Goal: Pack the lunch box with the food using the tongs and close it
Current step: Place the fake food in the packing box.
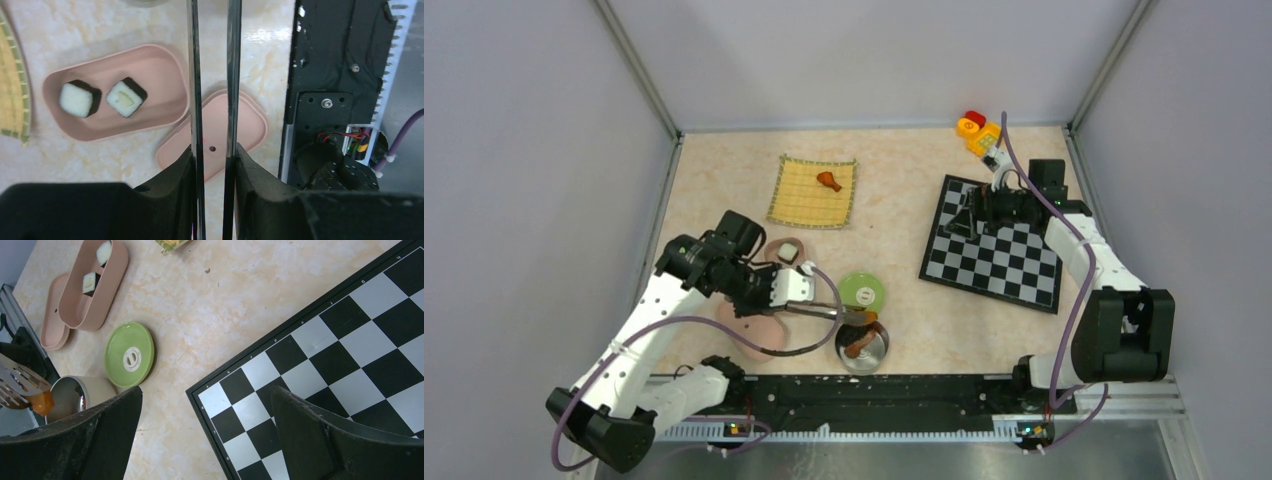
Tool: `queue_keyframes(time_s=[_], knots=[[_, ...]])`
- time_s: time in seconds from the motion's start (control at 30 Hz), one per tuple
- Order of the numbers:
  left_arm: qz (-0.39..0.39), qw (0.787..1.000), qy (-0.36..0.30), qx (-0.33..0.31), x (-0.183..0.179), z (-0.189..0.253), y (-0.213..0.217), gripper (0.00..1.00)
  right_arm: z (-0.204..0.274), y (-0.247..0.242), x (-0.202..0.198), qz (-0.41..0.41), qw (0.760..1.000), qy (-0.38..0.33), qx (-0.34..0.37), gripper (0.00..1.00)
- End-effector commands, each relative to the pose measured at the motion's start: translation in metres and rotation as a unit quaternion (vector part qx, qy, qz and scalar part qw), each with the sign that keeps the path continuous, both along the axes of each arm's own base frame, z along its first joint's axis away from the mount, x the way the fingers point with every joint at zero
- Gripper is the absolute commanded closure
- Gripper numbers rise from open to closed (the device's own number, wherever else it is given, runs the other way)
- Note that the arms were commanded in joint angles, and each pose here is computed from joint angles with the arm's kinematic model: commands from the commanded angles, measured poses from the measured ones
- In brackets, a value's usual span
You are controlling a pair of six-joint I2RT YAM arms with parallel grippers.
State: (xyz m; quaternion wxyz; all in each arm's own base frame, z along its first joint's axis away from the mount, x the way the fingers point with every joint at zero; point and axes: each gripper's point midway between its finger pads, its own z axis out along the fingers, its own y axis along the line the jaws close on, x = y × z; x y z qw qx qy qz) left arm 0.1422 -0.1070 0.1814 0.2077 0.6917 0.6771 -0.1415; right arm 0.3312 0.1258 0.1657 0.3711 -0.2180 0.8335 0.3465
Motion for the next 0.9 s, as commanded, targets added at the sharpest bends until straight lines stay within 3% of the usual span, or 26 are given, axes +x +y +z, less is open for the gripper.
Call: queue_keyframes(time_s=[0.0,0.47,0.73,0.87], knots=[[-0.03,0.999,0.034,0.003,-0.025,-0.012,-0.003,0.72,0.0,-0.004,0.007,-0.001,1.0,-0.015,-0.005,0.02],[-0.056,0.996,0.044,0.045,-0.032,-0.034,-0.009,0.66,-0.004,-0.004,0.007,-0.001,1.0,-0.01,-0.008,0.02],[-0.062,0.996,0.033,0.054,-0.026,-0.032,-0.013,0.53,-0.005,-0.004,0.007,0.0,1.0,-0.009,-0.007,0.02],[-0.061,0.996,0.028,0.053,-0.023,-0.029,-0.014,0.52,-0.004,-0.004,0.007,0.001,1.0,-0.009,-0.007,0.02]])
